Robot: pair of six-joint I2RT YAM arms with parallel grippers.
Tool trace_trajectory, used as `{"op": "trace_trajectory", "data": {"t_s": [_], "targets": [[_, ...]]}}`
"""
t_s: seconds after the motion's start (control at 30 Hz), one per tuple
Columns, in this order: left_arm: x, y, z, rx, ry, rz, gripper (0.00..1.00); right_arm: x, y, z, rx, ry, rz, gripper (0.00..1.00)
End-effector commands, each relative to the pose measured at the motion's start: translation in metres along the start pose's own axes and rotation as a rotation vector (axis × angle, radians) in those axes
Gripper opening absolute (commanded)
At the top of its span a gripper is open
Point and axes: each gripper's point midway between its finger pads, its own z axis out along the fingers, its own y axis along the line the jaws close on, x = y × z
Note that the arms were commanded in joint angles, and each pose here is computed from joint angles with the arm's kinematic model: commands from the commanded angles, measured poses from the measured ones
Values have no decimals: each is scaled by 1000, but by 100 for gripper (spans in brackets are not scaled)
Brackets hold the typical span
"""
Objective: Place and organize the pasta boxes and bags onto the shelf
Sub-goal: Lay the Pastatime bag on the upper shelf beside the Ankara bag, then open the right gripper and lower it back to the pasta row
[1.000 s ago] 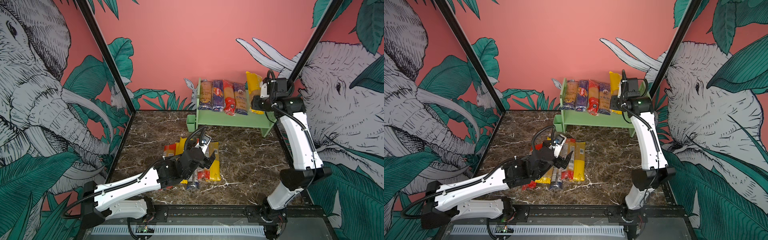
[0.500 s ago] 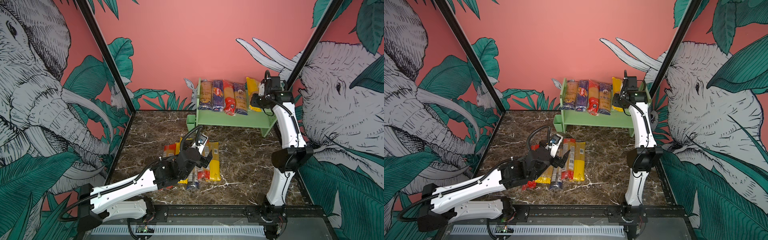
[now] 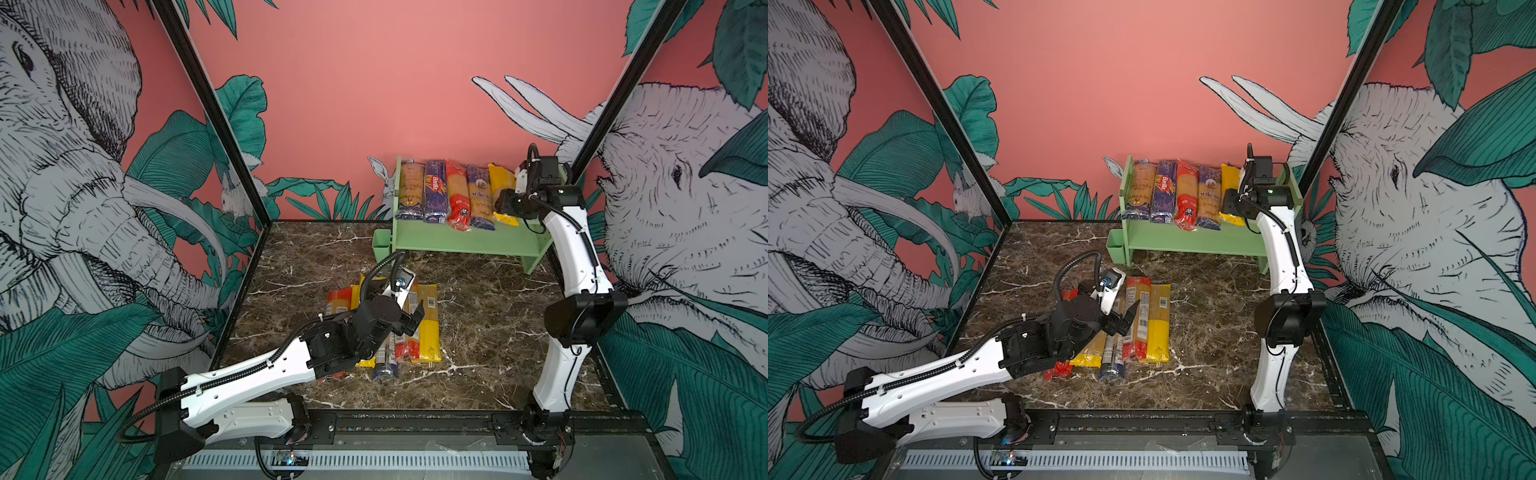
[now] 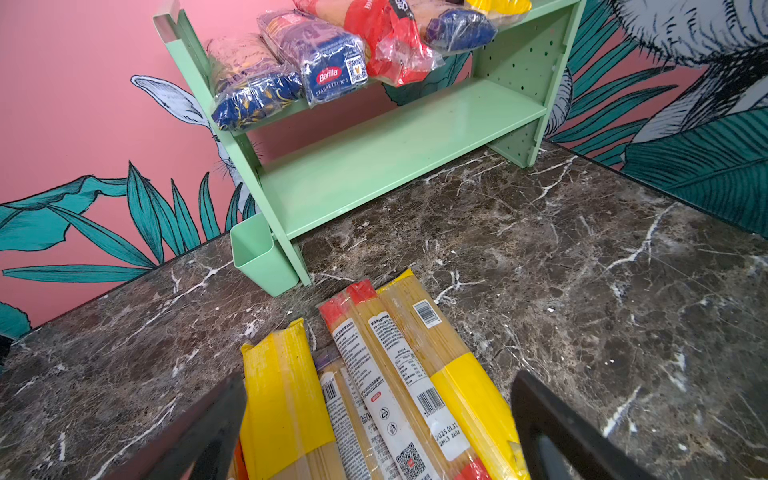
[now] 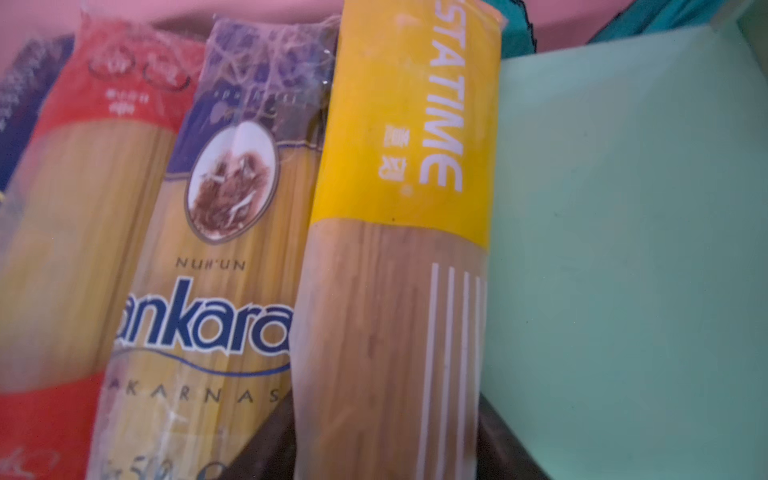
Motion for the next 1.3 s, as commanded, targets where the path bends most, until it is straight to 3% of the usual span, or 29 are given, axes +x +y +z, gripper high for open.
{"op": "trace_trajectory", "data": {"t_s": [0.0,0.03,0.07,0.3,0.47,0.7,0.87,1.03,1.27], "targets": [[-2,15,-6,-49,-15,-41,99,-46,9,-51,-30,-211,-23,72],[-1,17,-8,-57,-12,-42,99,-47,8,-56,-22,-219,-25,83],[-2,19,-9,-63,-14,-48,99,-48,7,-60,-14,-222,-27,85],[0,26,-22,-50,-29,-95,99,-48,9,-97,-12,-261,-18,92],[9,33,-32,-42,-37,-138,99,-18,20,-130,-56,-271,-4,93],[31,64,-60,-111,-11,-162,99,77,59,-170,-128,-218,-76,93],[48,84,-84,-117,-31,-236,99,148,83,-180,-257,-149,-30,94],[79,96,-96,-129,22,-257,99,228,97,-161,-284,-10,-51,93],[104,92,-100,-93,102,-250,99,304,123,-135,-307,98,-90,92]]}}
